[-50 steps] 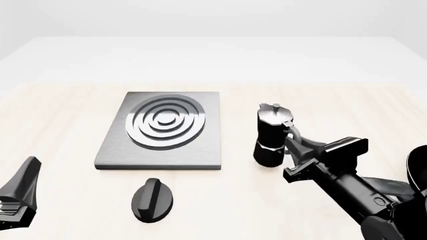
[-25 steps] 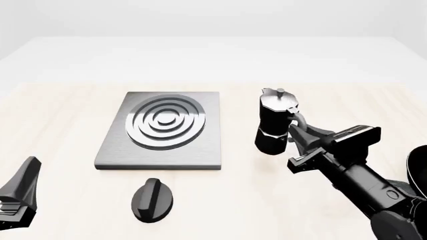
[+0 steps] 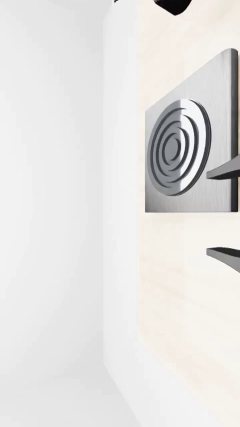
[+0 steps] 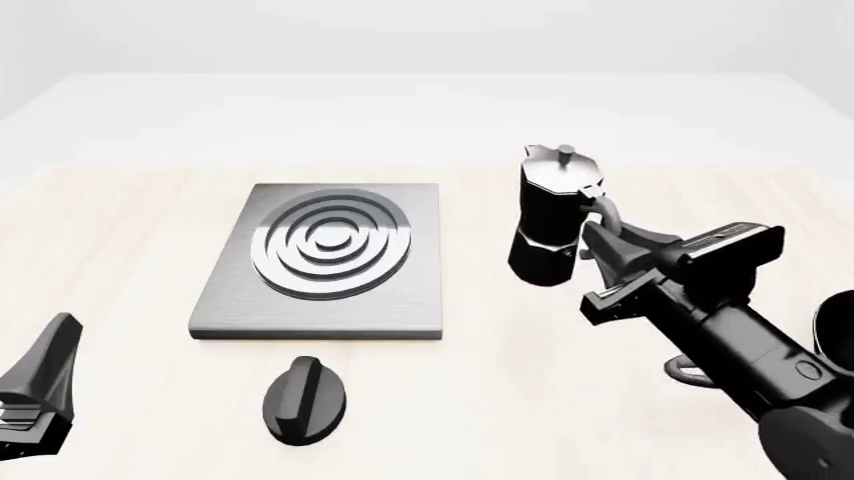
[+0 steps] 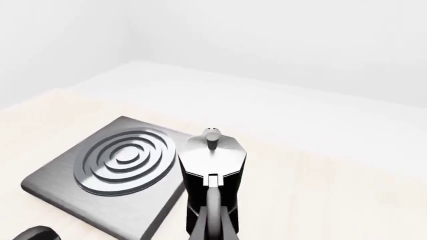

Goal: Put the moka pot on the stove.

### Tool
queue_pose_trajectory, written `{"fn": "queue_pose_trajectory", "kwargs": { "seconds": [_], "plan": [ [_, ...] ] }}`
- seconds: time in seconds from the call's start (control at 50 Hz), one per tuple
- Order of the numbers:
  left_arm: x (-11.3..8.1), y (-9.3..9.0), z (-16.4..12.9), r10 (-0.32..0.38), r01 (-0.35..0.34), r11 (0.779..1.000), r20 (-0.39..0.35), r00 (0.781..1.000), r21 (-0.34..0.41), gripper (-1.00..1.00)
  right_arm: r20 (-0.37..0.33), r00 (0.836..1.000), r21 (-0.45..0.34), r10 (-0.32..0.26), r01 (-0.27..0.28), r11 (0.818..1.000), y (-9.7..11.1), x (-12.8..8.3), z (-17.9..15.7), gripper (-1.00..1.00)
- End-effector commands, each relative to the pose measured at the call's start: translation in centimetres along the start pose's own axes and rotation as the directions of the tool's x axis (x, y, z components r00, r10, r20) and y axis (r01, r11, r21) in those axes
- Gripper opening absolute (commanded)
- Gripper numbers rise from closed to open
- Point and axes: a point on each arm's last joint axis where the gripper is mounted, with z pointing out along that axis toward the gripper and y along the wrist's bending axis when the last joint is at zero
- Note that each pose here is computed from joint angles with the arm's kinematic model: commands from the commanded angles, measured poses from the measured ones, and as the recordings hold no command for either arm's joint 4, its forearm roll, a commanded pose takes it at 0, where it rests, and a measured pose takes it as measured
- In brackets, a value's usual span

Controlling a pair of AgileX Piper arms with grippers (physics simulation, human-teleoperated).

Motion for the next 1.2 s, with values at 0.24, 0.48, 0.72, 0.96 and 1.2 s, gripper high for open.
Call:
{"fn": "queue_pose_trajectory", "kwargs": {
  "seconds": [0.24, 0.48, 0.72, 0.96, 1.2],
  "plan": [
    [0.0, 0.0, 0.0, 0.000, 0.000, 1.000, 0.000, 1.000, 0.000, 1.00, 0.042, 0.999, -0.009, -0.004, 0.004, 1.000, 0.2, -2.7, 0.8, -1.00],
    [0.0, 0.0, 0.0, 0.000, 0.000, 1.000, 0.000, 1.000, 0.000, 1.00, 0.051, 0.999, -0.033, -0.008, 0.010, 0.999, 0.7, -3.8, 2.0, -1.00],
    [0.0, 0.0, 0.0, 0.000, 0.000, 1.000, 0.000, 1.000, 0.000, 1.00, 0.062, 0.998, -0.050, -0.016, 0.020, 0.999, 1.2, -4.7, 3.4, -1.00],
    [0.0, 0.0, 0.0, 0.000, 0.000, 1.000, 0.000, 1.000, 0.000, 1.00, 0.071, 0.997, -0.073, -0.019, 0.024, 0.997, 1.9, -5.0, 4.7, -1.00],
    [0.0, 0.0, 0.0, 0.000, 0.000, 1.000, 0.000, 1.000, 0.000, 1.00, 0.088, 0.996, -0.093, -0.010, 0.019, 0.995, 2.5, -5.2, 6.1, -1.00]
  ]
}}
